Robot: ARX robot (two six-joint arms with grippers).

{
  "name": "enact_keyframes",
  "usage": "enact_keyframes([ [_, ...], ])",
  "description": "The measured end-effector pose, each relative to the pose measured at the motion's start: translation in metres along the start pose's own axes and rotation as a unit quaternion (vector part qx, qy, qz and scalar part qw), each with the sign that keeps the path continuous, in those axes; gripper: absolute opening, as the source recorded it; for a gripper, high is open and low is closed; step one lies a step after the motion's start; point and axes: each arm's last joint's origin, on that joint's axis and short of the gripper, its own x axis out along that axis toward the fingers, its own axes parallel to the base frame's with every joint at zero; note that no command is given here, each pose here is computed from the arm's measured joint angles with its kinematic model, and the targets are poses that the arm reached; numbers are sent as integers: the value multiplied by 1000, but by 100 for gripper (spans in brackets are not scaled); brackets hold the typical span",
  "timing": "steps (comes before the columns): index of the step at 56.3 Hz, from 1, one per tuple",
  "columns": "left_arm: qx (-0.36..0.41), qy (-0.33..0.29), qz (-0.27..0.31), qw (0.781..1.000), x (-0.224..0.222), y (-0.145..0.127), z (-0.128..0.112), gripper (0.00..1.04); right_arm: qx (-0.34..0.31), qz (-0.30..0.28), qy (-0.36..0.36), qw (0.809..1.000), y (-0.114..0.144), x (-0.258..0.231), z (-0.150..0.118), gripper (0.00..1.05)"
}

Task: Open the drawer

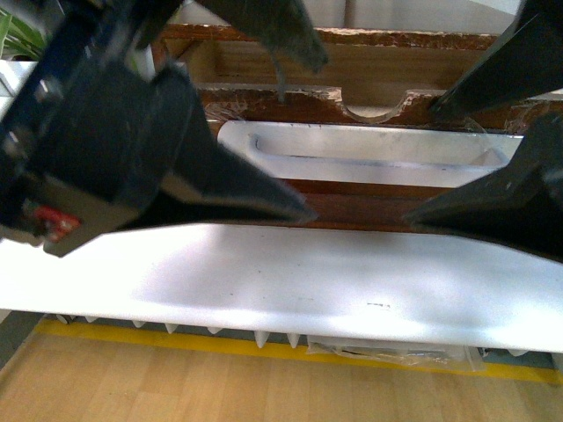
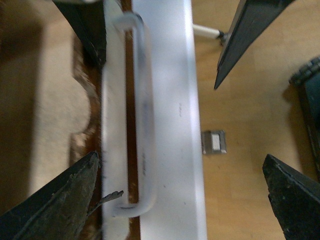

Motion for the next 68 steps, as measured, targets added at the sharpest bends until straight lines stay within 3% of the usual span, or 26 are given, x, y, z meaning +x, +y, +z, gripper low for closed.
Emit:
enact_keyframes([
  [10, -29, -58, 82, 994, -27, -17, 6, 99, 23, -72, -43, 996, 16, -29, -13, 96],
  [19, -91, -63, 196, 974, -44, -37, -12, 99, 74, -189, -81, 976, 35, -49, -35, 96],
  [28, -185, -52, 311, 931, -59, -61, -38, 99, 140, -298, -114, 938, 61, -63, -56, 96],
  [36, -309, -42, 401, 861, -77, -101, -65, 99, 221, -372, -128, 892, 94, -70, -80, 96],
  [52, -447, 3, 495, 745, -95, -151, -97, 99, 334, -434, -177, 818, 125, -78, -104, 96],
  [64, -463, -7, 500, 732, -96, -152, -98, 99, 356, -435, -189, 805, 125, -79, -105, 96],
  [68, -452, -18, 538, 712, -93, -153, -97, 91, 338, -458, -211, 795, 126, -79, -107, 86],
])
